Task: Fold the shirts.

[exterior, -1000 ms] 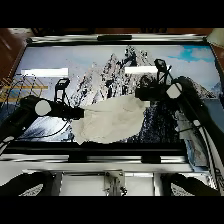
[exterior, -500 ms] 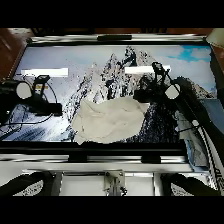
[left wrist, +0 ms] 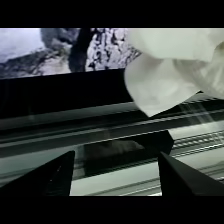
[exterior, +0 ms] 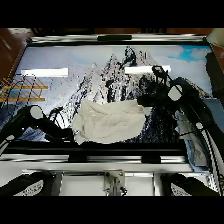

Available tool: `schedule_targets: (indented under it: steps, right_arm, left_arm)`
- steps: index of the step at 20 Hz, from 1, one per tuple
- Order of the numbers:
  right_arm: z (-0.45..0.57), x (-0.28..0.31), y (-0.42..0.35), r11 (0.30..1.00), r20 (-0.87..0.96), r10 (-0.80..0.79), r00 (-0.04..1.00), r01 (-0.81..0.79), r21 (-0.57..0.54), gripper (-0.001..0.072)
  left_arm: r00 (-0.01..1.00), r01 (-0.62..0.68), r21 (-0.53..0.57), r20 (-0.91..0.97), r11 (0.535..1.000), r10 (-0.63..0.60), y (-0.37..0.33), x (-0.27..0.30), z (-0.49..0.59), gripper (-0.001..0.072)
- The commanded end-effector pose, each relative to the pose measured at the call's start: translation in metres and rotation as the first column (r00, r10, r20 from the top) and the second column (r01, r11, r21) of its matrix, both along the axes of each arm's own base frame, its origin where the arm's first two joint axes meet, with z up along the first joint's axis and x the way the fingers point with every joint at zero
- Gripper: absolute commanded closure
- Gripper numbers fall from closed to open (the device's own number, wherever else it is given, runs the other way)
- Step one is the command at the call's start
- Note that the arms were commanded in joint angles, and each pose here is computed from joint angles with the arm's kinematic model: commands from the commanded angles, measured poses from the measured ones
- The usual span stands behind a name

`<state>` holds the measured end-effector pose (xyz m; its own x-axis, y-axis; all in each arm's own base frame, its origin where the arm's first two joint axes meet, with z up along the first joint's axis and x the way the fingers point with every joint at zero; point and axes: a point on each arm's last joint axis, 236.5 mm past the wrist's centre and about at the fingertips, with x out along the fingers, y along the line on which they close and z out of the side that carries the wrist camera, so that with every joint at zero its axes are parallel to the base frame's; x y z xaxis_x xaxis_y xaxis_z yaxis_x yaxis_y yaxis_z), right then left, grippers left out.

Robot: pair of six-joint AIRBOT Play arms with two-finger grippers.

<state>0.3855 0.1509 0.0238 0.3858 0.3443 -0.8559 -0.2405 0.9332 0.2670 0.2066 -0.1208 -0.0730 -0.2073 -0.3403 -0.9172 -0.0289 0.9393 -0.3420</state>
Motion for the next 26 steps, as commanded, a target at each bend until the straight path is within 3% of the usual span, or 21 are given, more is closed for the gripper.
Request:
schedule_targets:
  steps: [1,6,7,8,10,11,14,16,18,20,21,23,24,26]
  right_arm:
    - [-0.001,-0.002,-0.002,1.000,-0.008,0.003,1.000,-0.003,-0.010,0.0648]
    - [-0.001,-0.002,-0.002,1.000,-0.007,0.003,1.000,-0.003,-0.010,0.0648]
    - [-0.001,-0.002,-0.002,1.000,-0.007,0.003,1.000,-0.003,-0.010,0.0647]
    - [-0.001,-0.002,-0.002,1.000,-0.008,0.002,1.000,-0.002,-0.009,0.0647]
    - [-0.001,-0.002,-0.002,1.000,-0.012,-0.007,1.000,0.007,-0.004,0.0647]
    - [0.000,-0.002,0.000,1.000,-0.013,-0.008,1.000,0.008,0.003,0.0647]
    - [0.011,-0.002,0.001,1.000,0.013,-0.010,1.000,0.010,0.018,0.0648]
    - [0.043,0.006,-0.004,1.000,0.107,-0.003,0.994,0.003,0.000,0.0648]
    - [0.106,0.019,-0.016,0.999,0.276,-0.002,0.961,0.012,-0.033,0.0648]
    - [0.194,0.027,-0.029,0.998,0.491,-0.021,0.871,0.047,-0.041,0.0648]
    - [0.250,0.024,-0.037,0.997,0.610,-0.048,0.791,0.075,-0.019,0.0648]
    - [0.352,-0.003,-0.056,0.990,0.784,-0.129,0.607,0.125,0.066,0.0648]
    - [0.391,-0.025,-0.069,0.983,0.833,-0.173,0.526,0.150,0.109,0.0648]
    - [0.431,-0.067,-0.092,0.960,0.854,-0.270,0.445,0.192,0.203,0.0648]
  left_arm:
    - [0.993,-0.050,-0.073,0.102,0.996,0.057,-0.028,0.021,-0.017,0.0124]
    - [0.999,0.008,-0.061,0.055,0.998,-0.004,-0.046,0.012,-0.044,0.0125]
    - [0.999,0.019,-0.057,0.046,0.998,-0.016,-0.049,0.009,-0.048,0.0158]
    - [0.999,0.022,-0.053,0.043,0.998,-0.020,-0.050,0.008,-0.051,0.0367]
    - [0.998,-0.009,-0.048,0.055,0.999,0.012,-0.048,0.016,-0.051,0.0595]
    - [0.997,-0.013,-0.049,0.070,0.999,0.016,-0.045,0.022,-0.047,0.0666]
    - [0.977,0.043,-0.017,0.208,0.999,-0.039,-0.030,0.060,-0.006,0.0669]
    - [0.903,0.092,0.081,0.413,0.992,-0.117,-0.009,0.104,0.065,0.0669]
    - [0.702,0.058,0.129,0.700,0.990,-0.132,0.002,0.151,0.190,0.0668]
    - [0.349,-0.026,0.089,0.934,0.996,-0.074,0.014,0.165,0.357,0.0668]
    - [0.158,-0.082,0.037,0.987,0.996,-0.024,0.027,0.152,0.442,0.0668]
    - [-0.116,-0.185,-0.054,0.993,0.981,0.033,0.063,0.103,0.558,0.0668]
    - [-0.210,-0.236,-0.097,0.977,0.967,0.047,0.084,0.076,0.596,0.0668]
    - [-0.271,-0.302,-0.119,0.962,0.946,0.035,0.111,0.038,0.621,0.0668]
